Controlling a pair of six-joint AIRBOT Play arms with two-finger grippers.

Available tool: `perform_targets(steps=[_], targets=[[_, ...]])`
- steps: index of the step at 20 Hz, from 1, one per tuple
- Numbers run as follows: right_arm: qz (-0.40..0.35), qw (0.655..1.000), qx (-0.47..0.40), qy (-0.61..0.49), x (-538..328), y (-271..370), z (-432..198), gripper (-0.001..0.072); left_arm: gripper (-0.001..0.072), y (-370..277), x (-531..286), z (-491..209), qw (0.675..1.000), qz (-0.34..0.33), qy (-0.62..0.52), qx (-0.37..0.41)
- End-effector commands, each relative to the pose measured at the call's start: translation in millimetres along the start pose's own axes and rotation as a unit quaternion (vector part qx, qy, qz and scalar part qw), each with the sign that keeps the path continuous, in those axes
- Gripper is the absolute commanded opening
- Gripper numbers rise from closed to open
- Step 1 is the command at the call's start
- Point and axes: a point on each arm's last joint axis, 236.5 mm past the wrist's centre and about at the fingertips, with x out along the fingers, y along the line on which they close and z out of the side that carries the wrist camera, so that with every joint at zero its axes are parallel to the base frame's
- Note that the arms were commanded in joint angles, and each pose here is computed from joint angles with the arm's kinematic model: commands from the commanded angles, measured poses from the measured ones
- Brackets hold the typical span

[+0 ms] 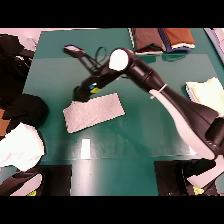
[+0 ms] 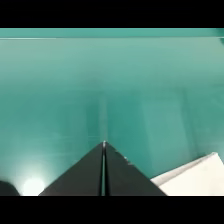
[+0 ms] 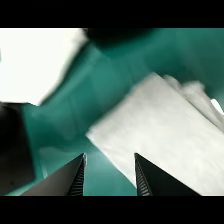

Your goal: Fold the shirts.

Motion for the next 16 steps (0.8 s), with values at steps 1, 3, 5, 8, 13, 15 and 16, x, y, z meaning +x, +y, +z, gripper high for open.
perform_targets(steps=[1, 3, 5, 8, 13, 15, 16], targets=[[-0.078, 0.992, 0.091, 0.031, -33.8, -90.9, -51.5, 0.0361, 0.0021, -17.6, -3.5, -1.2, 1.000, -0.016, -0.001, 0.017], [-0.105, 0.980, 0.168, 0.039, -59.4, -144.6, -92.1, 0.0368, 0.0021, -34.4, -2.4, -3.3, 0.999, -0.033, 0.001, 0.029], [-0.108, 0.960, 0.256, 0.043, -70.9, -184.5, -129.8, 0.0592, 0.0021, -48.5, -2.1, -4.0, 0.998, -0.048, -0.001, 0.042], [-0.048, 0.930, 0.362, 0.034, -54.2, -203.8, -158.3, 0.0592, 0.0021, -59.4, -2.4, -0.7, 0.997, -0.061, -0.010, 0.045], [0.014, 0.913, 0.405, 0.045, 5.0, -196.6, -164.8, 0.0550, 0.0021, -62.4, -2.8, 1.7, 0.997, -0.067, -0.015, 0.041], [0.027, 0.915, 0.400, 0.045, 29.8, -184.2, -160.3, 0.0550, 0.0021, -62.6, -2.9, 1.7, 0.997, -0.067, -0.015, 0.041], [0.032, 0.916, 0.398, 0.046, 41.1, -178.4, -159.5, 0.0549, 0.0021, -62.7, -2.9, 1.7, 0.997, -0.068, -0.015, 0.041]])
